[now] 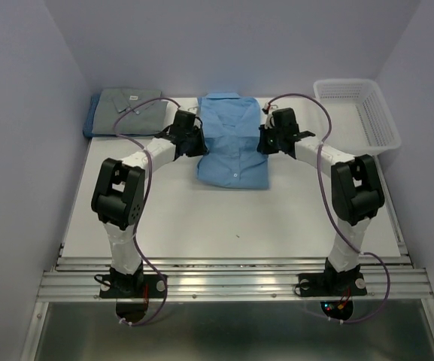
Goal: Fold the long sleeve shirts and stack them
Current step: Fold the shirt
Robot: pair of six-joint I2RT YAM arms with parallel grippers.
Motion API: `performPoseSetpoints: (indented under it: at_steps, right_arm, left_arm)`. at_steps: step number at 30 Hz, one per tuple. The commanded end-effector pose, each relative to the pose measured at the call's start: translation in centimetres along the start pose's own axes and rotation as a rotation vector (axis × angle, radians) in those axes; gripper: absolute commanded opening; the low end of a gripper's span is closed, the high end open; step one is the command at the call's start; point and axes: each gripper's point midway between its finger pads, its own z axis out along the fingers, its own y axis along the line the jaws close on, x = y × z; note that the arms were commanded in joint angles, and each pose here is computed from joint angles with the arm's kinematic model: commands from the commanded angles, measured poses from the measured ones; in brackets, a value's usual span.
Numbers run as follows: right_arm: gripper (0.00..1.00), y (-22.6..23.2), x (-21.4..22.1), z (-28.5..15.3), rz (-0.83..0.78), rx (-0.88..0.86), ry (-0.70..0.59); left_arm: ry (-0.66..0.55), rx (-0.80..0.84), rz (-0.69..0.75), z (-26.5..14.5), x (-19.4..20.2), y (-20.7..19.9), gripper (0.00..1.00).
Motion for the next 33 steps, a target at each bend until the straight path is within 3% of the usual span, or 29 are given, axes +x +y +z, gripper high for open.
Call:
performPoseSetpoints:
  at_steps: [1,3,6,12,13,16,18,19,21,29,33]
  right_arm:
    - [0.04,-1.4,0.1,1.6,0.038,0.084,0.025]
    - [0.08,-1.6,0.0,2.4,0.038,0.094,0.03]
    - [0.14,-1.2,-1.0,3.6,0.0,0.057,0.006]
    - [0.41,-0.8,-2.2,4.6,-0.081,0.02,-0.013]
    - [0.5,-0.6,-2.8,4.2,-0.085,0.015,-0.026]
    - [0.67,0.2,-4.6,2.4,-0.095,-0.006,-0.057]
    - [0.76,1.0,-5.9,0.4,-0.092,-0.025,-0.09]
    - [0.88,1.1,-5.0,0.0,-0.087,-0.039,-0.074]
    - [1.0,2.1,-5.7,-2.2,-0.081,-0.076,-0.104]
    - [1.0,6.0,-0.9,-6.0,-0.027,-0.311,-0.082]
    - [1.0,7.3,1.2,-4.7,-0.057,-0.366,-0.001]
  left_arm:
    - [0.012,-0.079,0.054,1.5,-0.5,1.6,0.12]
    - [0.056,-0.105,0.069,2.6,0.1,2.2,0.21]
    - [0.061,-0.11,0.065,3.3,-0.1,2.4,0.21]
    - [0.043,-0.139,0.068,3.2,-1.3,2.4,0.61]
    - [0.027,-0.141,0.07,2.8,-2.0,2.2,0.72]
    - [-0.008,-0.147,0.08,1.3,-3.4,1.6,0.79]
    - [-0.025,-0.14,0.076,0.4,-3.9,1.3,0.88]
    - [-0.045,-0.133,0.075,-0.6,-4.3,0.9,0.93]
    - [-0.082,-0.124,0.058,-2.4,-4.9,0.4,0.99]
    - [-0.107,-0.138,-0.054,-6.9,-0.6,1.8,0.99]
    - [-0.1,-0.083,-0.103,-8.4,1.9,1.6,0.99]
